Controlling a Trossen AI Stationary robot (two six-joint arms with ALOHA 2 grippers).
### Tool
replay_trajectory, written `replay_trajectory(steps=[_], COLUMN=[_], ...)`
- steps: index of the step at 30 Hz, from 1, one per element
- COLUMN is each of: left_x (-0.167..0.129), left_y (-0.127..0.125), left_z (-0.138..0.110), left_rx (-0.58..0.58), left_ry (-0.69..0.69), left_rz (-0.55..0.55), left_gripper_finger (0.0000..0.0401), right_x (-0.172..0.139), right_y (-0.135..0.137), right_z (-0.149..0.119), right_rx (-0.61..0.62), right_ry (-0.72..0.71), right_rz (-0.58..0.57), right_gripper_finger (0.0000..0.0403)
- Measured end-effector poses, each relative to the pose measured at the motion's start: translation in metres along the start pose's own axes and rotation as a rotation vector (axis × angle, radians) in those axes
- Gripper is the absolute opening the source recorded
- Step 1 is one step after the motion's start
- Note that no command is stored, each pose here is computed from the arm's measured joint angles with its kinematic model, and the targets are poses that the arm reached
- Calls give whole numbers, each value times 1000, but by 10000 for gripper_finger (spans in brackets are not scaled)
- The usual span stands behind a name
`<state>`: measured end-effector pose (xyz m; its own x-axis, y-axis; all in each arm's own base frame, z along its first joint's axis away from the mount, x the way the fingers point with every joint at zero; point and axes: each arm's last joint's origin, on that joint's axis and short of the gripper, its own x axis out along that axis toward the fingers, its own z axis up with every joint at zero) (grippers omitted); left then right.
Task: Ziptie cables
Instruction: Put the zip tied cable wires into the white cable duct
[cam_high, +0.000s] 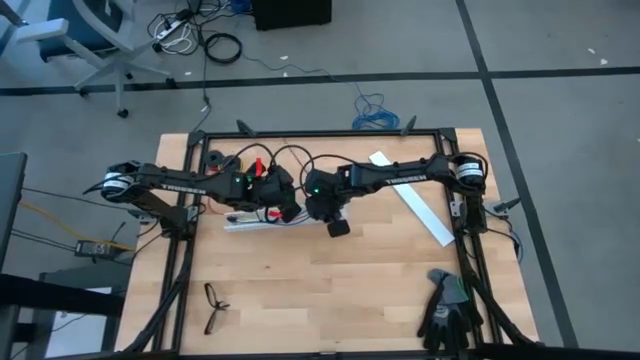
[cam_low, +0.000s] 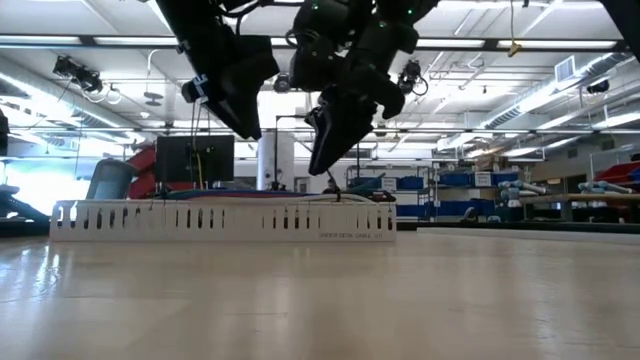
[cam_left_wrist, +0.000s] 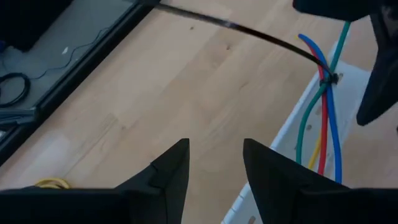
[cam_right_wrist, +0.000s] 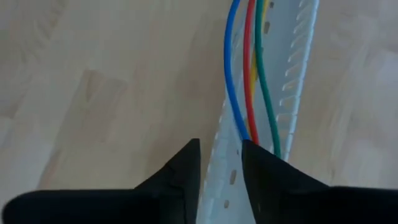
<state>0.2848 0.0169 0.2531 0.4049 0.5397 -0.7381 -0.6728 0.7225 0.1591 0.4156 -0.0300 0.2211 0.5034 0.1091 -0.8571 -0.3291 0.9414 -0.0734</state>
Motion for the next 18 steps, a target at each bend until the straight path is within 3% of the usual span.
replay_trajectory(steps=[5, 11, 18], left_x=[-1, 2, 19], left_y=[-2, -13, -27], left_z=[0, 2, 1], left_rx=[11, 65, 154], left_ry=[-5, -49, -92], left_rz=[-7, -42, -118], left_gripper_finger=[161, 161, 161], right_x=[-7, -33, -60], right_y=[-12, -37, -59], right_z=[-15, -41, -74], right_rx=[66, 195, 274], right_ry=[100, 212, 183], right_rz=[-12, -12, 31], right_gripper_finger=[124, 116, 110])
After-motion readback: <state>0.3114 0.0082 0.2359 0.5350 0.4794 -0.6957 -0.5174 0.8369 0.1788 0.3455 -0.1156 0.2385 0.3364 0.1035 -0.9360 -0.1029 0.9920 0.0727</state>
